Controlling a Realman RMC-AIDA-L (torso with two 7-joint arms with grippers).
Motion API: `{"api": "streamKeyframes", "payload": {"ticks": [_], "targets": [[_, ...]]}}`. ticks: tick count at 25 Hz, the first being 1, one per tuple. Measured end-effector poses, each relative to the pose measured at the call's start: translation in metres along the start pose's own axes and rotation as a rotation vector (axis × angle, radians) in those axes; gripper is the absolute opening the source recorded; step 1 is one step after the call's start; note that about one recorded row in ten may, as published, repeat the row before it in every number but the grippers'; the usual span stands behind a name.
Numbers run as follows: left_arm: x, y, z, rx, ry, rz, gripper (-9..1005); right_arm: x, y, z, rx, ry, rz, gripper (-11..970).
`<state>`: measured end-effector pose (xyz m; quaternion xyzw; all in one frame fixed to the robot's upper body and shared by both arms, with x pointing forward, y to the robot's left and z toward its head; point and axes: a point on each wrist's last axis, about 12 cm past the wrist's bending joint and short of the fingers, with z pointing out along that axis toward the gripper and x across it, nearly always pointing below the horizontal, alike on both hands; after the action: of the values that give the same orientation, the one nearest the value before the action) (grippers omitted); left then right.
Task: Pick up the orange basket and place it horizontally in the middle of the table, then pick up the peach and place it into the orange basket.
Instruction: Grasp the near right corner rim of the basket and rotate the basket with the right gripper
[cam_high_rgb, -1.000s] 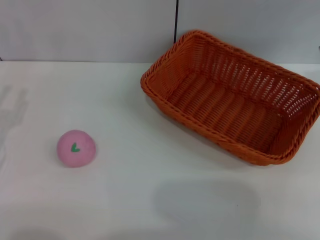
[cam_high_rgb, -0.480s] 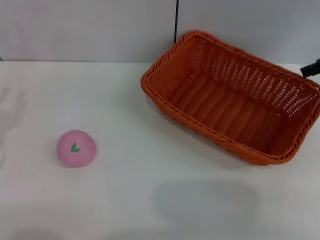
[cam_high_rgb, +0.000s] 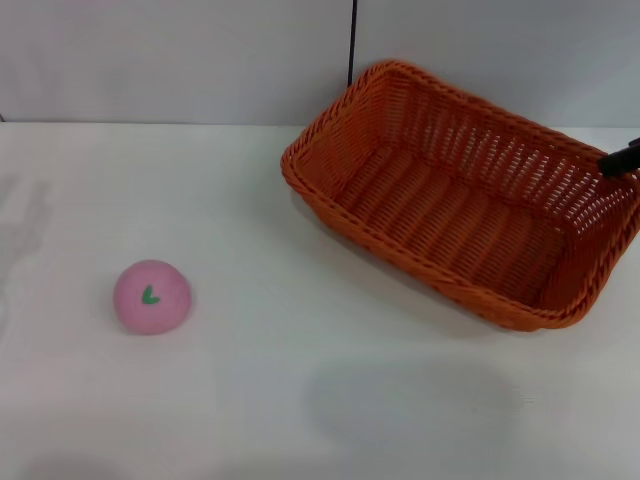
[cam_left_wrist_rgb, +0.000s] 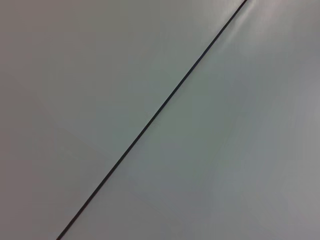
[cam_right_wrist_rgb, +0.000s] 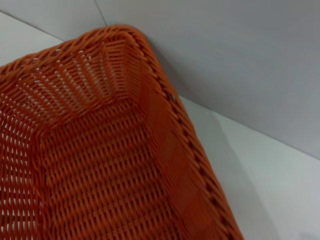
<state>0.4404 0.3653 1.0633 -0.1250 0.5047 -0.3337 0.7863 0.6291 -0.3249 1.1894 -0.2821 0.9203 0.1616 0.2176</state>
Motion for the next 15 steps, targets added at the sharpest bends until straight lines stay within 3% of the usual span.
{"api": "streamKeyframes", "payload": {"ticks": [15], "targets": [[0.000,0.000,-0.001,-0.003,0.001,-0.003,533,0.009,0.000,0.021,0.029,0.061,-0.028,571]]}}
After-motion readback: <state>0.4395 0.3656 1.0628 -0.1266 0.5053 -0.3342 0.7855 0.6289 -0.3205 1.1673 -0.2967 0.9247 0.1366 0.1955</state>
